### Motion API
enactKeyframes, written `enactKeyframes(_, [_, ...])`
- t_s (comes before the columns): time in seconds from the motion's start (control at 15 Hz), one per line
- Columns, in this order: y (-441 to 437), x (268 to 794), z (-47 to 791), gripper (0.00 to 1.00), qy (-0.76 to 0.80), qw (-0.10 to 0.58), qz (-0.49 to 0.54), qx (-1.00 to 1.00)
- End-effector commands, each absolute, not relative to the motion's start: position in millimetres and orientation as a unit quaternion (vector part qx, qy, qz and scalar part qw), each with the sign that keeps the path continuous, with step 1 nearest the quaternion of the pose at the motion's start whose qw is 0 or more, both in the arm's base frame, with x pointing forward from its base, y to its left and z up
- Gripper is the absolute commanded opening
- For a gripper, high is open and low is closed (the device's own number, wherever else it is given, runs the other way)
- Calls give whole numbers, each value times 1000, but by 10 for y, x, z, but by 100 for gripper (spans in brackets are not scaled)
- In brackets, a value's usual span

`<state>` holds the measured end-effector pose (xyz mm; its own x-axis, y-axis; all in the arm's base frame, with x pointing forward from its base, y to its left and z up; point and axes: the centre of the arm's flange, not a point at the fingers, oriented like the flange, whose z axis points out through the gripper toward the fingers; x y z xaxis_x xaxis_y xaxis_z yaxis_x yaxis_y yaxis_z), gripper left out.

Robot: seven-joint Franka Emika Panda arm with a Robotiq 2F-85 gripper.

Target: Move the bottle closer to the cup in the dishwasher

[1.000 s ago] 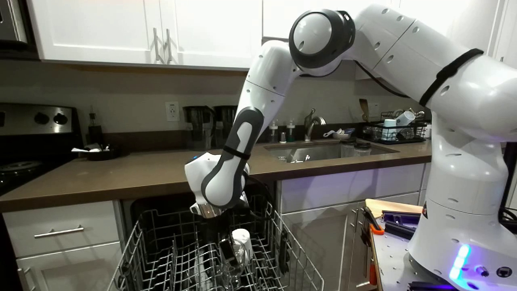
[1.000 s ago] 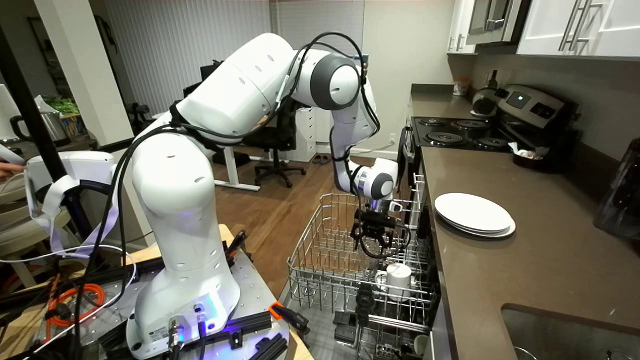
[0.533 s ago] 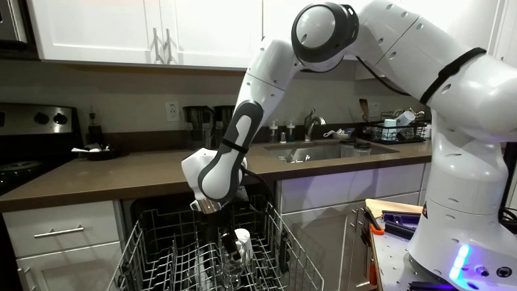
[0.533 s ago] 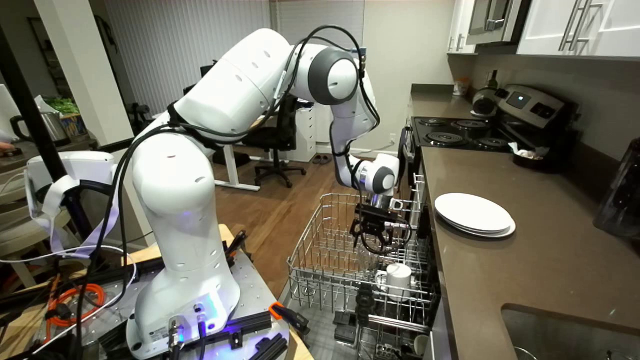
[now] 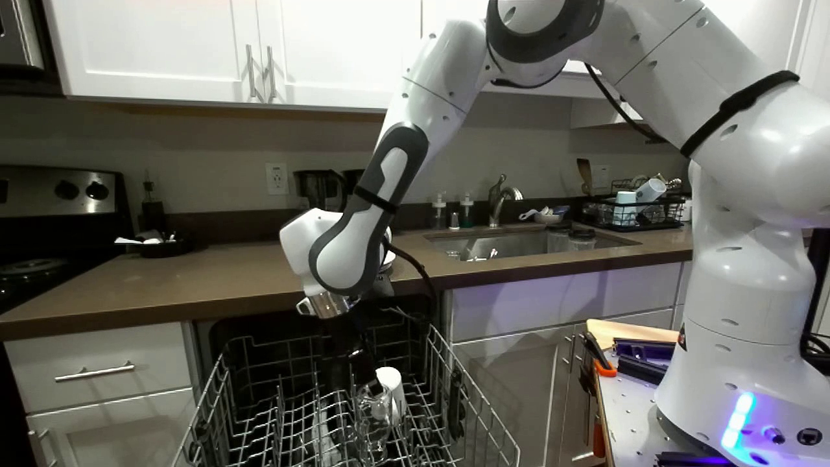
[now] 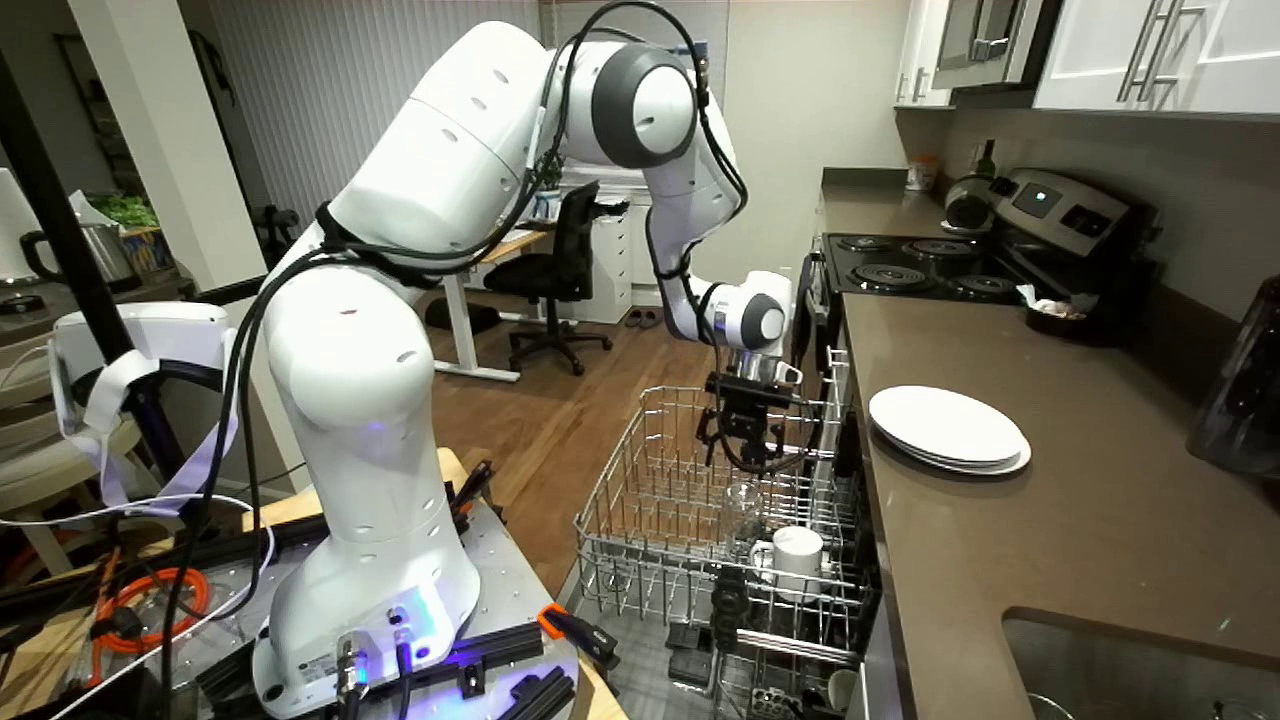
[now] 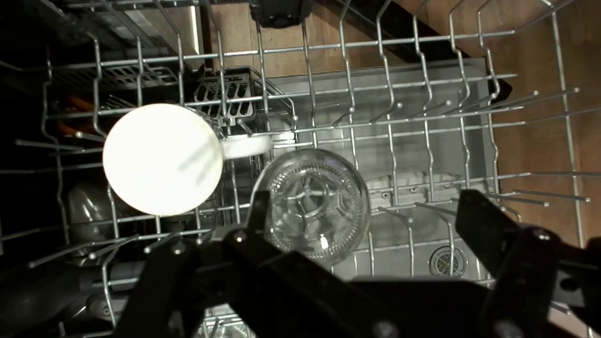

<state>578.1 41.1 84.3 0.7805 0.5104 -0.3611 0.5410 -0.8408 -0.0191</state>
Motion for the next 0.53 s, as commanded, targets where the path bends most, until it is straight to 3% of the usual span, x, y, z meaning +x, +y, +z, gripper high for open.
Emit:
enactKeyframes(0.0, [572,5504,1269,100,271,72,-174,944])
enactKeyframes(0.47, [970,4916,1908,100,255,143,-118,949])
